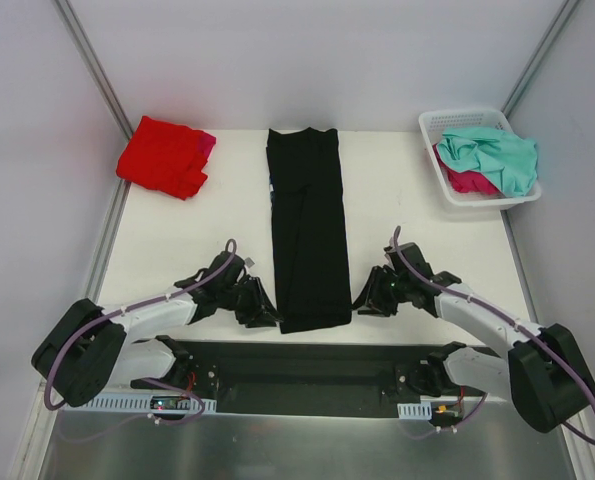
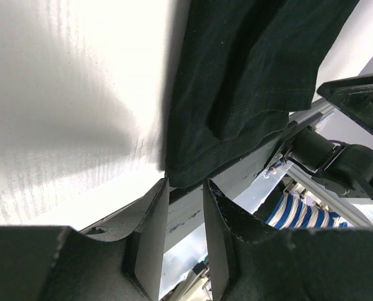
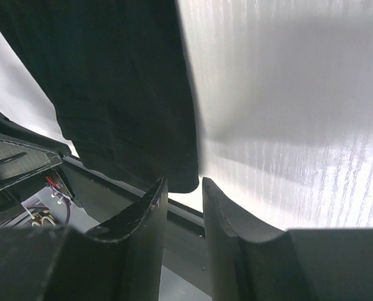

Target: Fold and stack the t-shirts

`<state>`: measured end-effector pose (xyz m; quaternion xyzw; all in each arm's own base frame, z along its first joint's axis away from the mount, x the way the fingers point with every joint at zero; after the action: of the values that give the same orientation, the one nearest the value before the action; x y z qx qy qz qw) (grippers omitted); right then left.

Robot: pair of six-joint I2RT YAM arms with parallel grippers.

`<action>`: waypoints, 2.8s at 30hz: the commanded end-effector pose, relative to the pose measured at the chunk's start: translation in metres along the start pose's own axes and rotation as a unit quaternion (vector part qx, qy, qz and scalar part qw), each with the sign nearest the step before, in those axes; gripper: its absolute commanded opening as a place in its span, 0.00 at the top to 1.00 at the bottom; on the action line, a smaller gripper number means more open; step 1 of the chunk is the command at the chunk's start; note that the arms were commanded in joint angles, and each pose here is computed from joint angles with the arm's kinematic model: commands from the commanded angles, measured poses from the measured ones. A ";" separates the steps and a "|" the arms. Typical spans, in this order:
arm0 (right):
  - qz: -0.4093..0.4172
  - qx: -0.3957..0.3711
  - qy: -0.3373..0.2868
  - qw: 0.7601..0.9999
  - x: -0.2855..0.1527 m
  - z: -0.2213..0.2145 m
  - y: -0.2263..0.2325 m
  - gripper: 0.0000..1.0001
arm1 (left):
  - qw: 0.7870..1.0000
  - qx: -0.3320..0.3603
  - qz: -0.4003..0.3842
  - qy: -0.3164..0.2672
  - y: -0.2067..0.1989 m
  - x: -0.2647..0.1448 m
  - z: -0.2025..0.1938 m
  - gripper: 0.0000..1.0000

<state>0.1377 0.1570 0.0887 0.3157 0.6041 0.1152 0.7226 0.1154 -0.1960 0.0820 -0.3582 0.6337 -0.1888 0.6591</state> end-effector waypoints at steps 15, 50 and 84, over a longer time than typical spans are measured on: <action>0.037 -0.031 0.005 0.999 0.000 0.028 0.024 0.69 | 1.000 -0.011 0.020 -0.016 0.017 0.017 0.007 0.72; 0.048 0.007 0.038 0.998 0.022 0.023 -0.001 0.69 | 1.000 -0.022 0.012 0.008 0.015 0.030 0.008 1.00; 0.050 -0.007 0.044 0.998 0.023 -0.005 0.013 0.95 | 1.000 -0.023 0.015 0.013 0.017 0.031 0.007 1.00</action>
<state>0.1436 0.1832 0.0722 0.3387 0.6232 0.1719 0.6836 0.1287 -0.2101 0.0575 -0.3780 0.6402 -0.1858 0.6425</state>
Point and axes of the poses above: each gripper's point midway between its finger pads, its own x axis out along the fingers, its own y axis along the line the jaws close on, z = x × y, the point moved 6 cm from there along -x, back along the fingers, and after that the axes turned 4 degrees about x, right-handed, at the moved point
